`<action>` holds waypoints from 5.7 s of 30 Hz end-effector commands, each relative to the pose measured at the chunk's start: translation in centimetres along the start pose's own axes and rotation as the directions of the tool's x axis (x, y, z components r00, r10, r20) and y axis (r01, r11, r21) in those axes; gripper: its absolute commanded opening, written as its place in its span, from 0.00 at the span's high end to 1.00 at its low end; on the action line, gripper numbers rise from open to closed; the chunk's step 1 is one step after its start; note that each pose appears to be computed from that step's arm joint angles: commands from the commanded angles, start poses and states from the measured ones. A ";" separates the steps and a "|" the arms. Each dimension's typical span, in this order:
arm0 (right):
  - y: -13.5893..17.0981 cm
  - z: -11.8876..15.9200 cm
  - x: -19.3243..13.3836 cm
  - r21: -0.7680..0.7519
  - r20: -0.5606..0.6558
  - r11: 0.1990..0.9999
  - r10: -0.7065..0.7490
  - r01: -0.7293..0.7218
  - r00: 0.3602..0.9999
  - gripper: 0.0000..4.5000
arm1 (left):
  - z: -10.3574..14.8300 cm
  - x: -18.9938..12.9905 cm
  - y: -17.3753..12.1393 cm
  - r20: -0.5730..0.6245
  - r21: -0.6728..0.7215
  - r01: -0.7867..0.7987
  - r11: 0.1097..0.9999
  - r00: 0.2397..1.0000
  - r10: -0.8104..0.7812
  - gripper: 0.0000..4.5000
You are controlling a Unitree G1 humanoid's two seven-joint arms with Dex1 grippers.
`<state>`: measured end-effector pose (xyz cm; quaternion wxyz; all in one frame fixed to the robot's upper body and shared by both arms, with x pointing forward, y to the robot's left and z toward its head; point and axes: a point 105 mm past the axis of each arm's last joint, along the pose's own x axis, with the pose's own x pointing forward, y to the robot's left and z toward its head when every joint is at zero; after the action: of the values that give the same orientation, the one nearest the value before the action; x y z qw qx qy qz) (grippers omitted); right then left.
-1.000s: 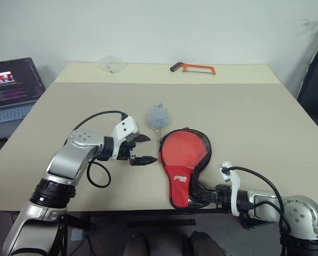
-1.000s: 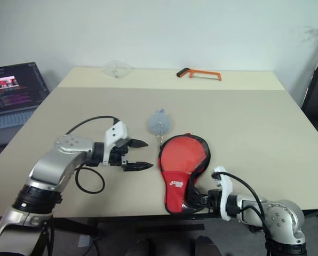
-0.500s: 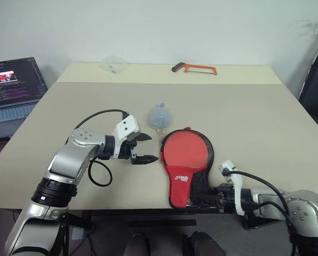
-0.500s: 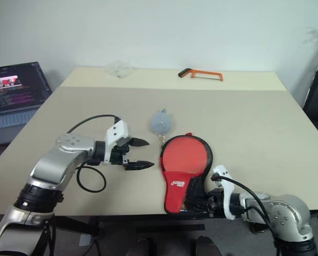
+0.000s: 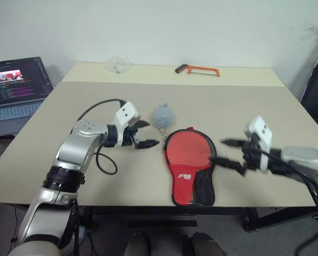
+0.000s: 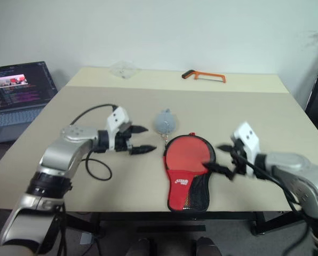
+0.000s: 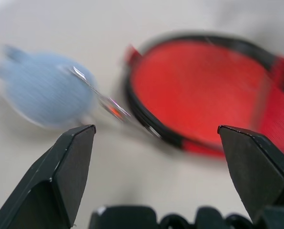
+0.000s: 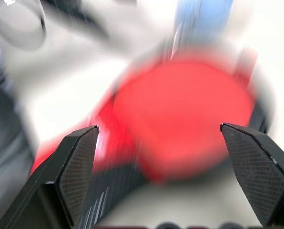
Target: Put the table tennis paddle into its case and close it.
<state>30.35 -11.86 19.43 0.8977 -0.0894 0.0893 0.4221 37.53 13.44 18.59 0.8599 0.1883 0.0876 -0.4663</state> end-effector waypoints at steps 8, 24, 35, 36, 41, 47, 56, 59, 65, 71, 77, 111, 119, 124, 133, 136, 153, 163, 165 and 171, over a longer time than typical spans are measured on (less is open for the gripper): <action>-2.3 -5.7 9.7 0.049 -0.045 0.933 -0.354 0.356 0.934 0.00 | 3.3 4.7 3.8 0.087 -0.056 -0.198 0.979 0.976 0.202 0.00; -0.2 -9.5 11.0 0.035 -0.167 0.959 -0.272 0.281 0.948 0.00 | 2.4 10.0 5.3 -0.108 -0.093 -0.409 0.908 0.911 0.399 0.00; -1.2 -9.4 11.2 0.035 -0.185 0.937 -0.335 0.347 0.924 0.00 | -0.6 12.1 3.2 -0.194 -0.158 -0.416 0.896 0.902 0.385 0.00; -1.2 -9.4 11.2 0.036 -0.185 0.937 -0.336 0.348 0.924 0.00 | -0.8 12.1 3.2 -0.200 -0.160 -0.422 0.892 0.899 0.390 0.00; -1.0 -9.2 11.7 0.033 -0.182 0.937 -0.335 0.347 0.924 0.00 | -1.6 12.5 2.6 -0.206 -0.190 -0.416 0.889 0.902 0.379 0.13; -0.7 -9.7 11.8 0.038 -0.225 0.942 -0.318 0.334 0.921 0.00 | -1.9 12.2 3.2 -0.215 -0.131 -0.470 0.873 0.873 0.438 0.58; 1.0 -11.2 11.5 0.040 -0.286 0.964 -0.243 0.265 0.927 0.00 | -1.4 11.9 4.0 -0.204 0.042 -0.522 0.852 0.830 0.519 0.93; 1.5 -11.3 11.1 0.041 -0.295 0.969 -0.220 0.242 0.930 0.00 | -0.1 12.2 4.2 -0.153 0.180 -0.528 0.830 0.819 0.554 0.93; 2.3 -11.3 10.7 0.040 -0.307 0.977 -0.189 0.211 0.933 0.00 | 3.2 13.0 3.9 0.002 0.390 -0.560 0.731 0.794 0.608 0.93; 3.1 -11.6 9.8 0.045 -0.326 0.980 -0.169 0.194 0.930 0.00 | 4.2 14.5 2.2 0.053 0.542 -0.517 0.662 0.808 0.587 0.93; 3.8 -11.7 9.0 0.049 -0.339 0.981 -0.159 0.186 0.927 0.00 | 4.8 15.3 1.2 0.107 0.642 -0.503 0.579 0.806 0.582 0.93; 5.5 -12.8 8.1 0.081 -0.374 0.979 -0.147 0.190 0.916 0.00 | 6.7 19.1 -6.3 0.321 0.810 -0.437 0.390 0.888 0.330 0.93; 5.6 -12.8 7.9 0.079 -0.375 0.979 -0.146 0.189 0.915 0.00 | 6.6 17.5 -2.9 0.300 0.825 -0.475 0.305 0.826 0.477 0.93; 5.5 -13.0 7.6 0.076 -0.381 0.978 -0.149 0.192 0.912 0.00 | 6.0 17.2 -1.8 0.229 0.843 -0.440 0.308 0.814 0.534 0.93; 5.7 -13.0 7.5 0.078 -0.383 0.978 -0.150 0.194 0.912 0.00 | 8.1 18.1 -4.3 0.360 0.890 -0.436 0.132 0.851 0.382 0.93; 5.7 -13.0 7.4 0.080 -0.384 0.977 -0.153 0.198 0.911 0.00 | 8.5 18.3 -5.0 0.386 0.893 -0.440 0.097 0.858 0.340 0.93; 5.8 -13.1 7.3 0.088 -0.385 0.976 -0.151 0.198 0.911 0.00 | 9.9 19.6 -9.1 0.460 0.881 -0.471 0.037 0.874 0.158 0.93; 6.0 -13.1 7.4 0.095 -0.383 0.976 -0.148 0.199 0.912 0.00 | 9.8 20.5 -11.8 0.457 0.884 -0.462 0.076 0.887 0.074 0.93; 6.0 -13.1 7.4 0.096 -0.383 0.975 -0.149 0.200 0.912 0.00 | 9.9 20.6 -12.2 0.460 0.883 -0.464 0.077 0.886 0.064 0.93; 6.0 -13.2 7.4 0.096 -0.386 0.974 -0.151 0.203 0.910 0.00 | 9.4 20.7 -10.9 0.418 0.882 -0.443 0.159 0.893 0.167 0.93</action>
<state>30.92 -5.92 8.79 0.9313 -0.1223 0.1822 0.2908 41.51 -7.43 14.09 0.6210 0.6832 -0.2907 -0.2511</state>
